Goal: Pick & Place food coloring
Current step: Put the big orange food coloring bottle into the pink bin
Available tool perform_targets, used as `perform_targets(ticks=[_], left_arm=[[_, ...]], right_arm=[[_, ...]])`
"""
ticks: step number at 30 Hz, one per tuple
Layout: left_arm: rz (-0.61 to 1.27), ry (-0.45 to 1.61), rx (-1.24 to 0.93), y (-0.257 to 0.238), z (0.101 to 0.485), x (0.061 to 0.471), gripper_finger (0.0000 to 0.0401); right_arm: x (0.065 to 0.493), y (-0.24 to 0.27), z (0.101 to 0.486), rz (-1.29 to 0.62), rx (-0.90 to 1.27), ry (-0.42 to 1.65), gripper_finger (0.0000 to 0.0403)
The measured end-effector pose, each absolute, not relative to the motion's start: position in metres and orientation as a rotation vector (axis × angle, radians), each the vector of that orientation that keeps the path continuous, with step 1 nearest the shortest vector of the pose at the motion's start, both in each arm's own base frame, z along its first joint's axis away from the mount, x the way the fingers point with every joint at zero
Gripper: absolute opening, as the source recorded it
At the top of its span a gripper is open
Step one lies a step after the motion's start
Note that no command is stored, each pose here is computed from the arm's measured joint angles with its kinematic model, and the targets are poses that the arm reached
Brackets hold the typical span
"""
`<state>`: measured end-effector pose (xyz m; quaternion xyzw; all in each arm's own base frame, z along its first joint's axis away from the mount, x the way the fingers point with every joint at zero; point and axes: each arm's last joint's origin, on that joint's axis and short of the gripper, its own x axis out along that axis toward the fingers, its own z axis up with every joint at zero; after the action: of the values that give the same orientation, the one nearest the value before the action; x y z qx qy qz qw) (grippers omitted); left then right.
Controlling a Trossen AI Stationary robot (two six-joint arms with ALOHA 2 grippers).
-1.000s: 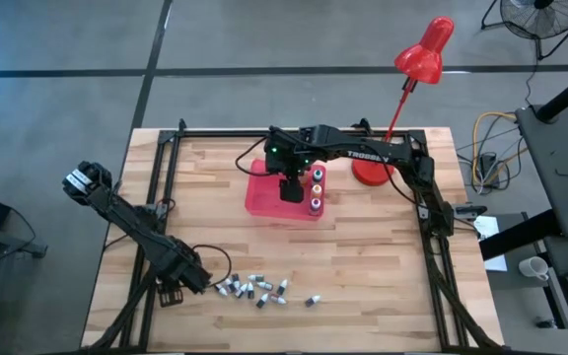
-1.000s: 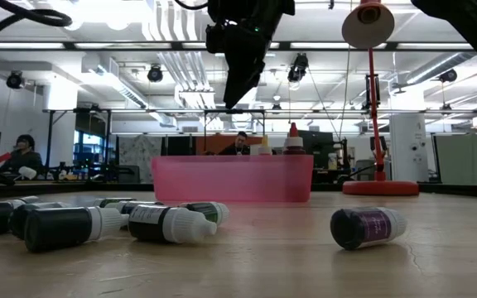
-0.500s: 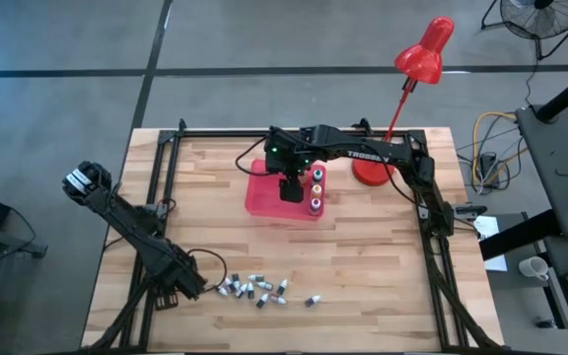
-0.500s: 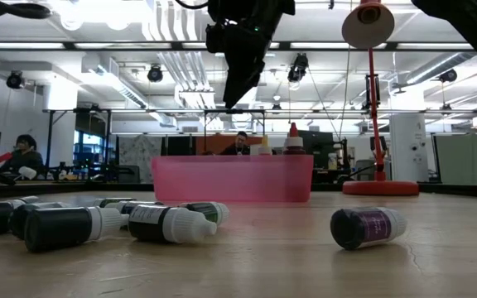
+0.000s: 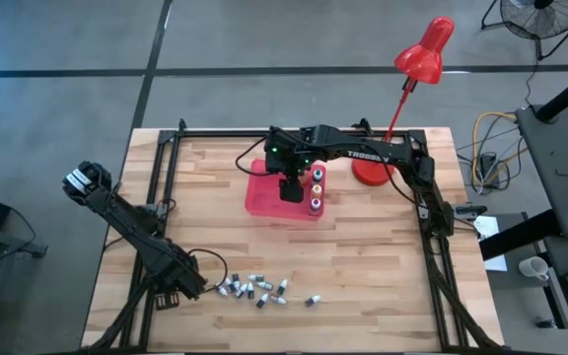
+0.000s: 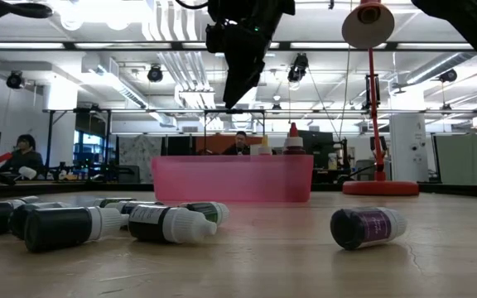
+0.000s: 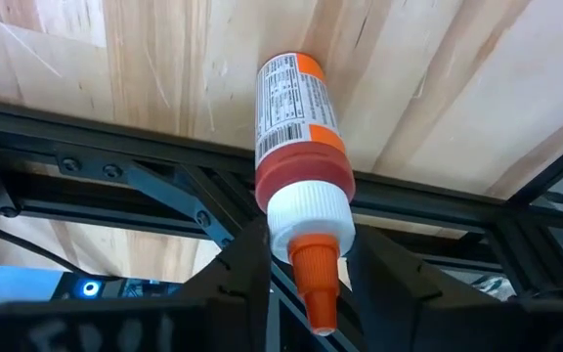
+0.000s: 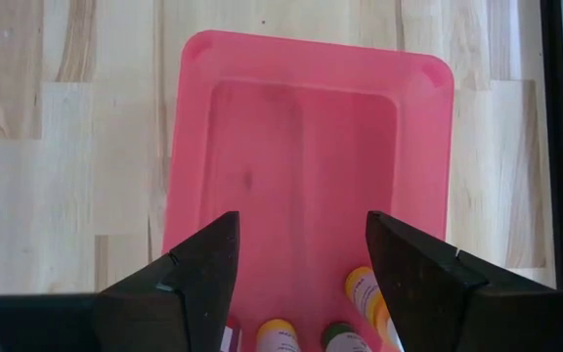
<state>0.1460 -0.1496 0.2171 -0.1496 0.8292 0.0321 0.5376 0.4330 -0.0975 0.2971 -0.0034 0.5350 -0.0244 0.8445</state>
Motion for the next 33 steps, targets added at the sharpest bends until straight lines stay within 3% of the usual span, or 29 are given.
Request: perform_targets(ticks=[10, 18, 27, 33], left_arm=[[0.1, 1.88, -0.304, -0.145, 0.221, 0.151, 0.0088], [0.133, 1.71, -0.267, -0.108, 0.234, 0.182, 0.0087], [0.178, 1.601, -0.093, -0.039, 0.297, 0.222, 0.0086], [0.178, 1.525, 0.083, -0.004, 0.333, 0.262, 0.0085]], right_arm=[[0.422, -0.088, 0.302, -0.037, 0.016, 1.205, 0.0214], [0.381, -0.06, 0.343, -0.034, 0.031, 1.168, 0.0214], [0.32, -0.047, 0.347, -0.293, 0.122, 1.112, 0.0214], [0.304, -0.035, 0.331, -0.337, 0.196, 1.022, 0.0214]])
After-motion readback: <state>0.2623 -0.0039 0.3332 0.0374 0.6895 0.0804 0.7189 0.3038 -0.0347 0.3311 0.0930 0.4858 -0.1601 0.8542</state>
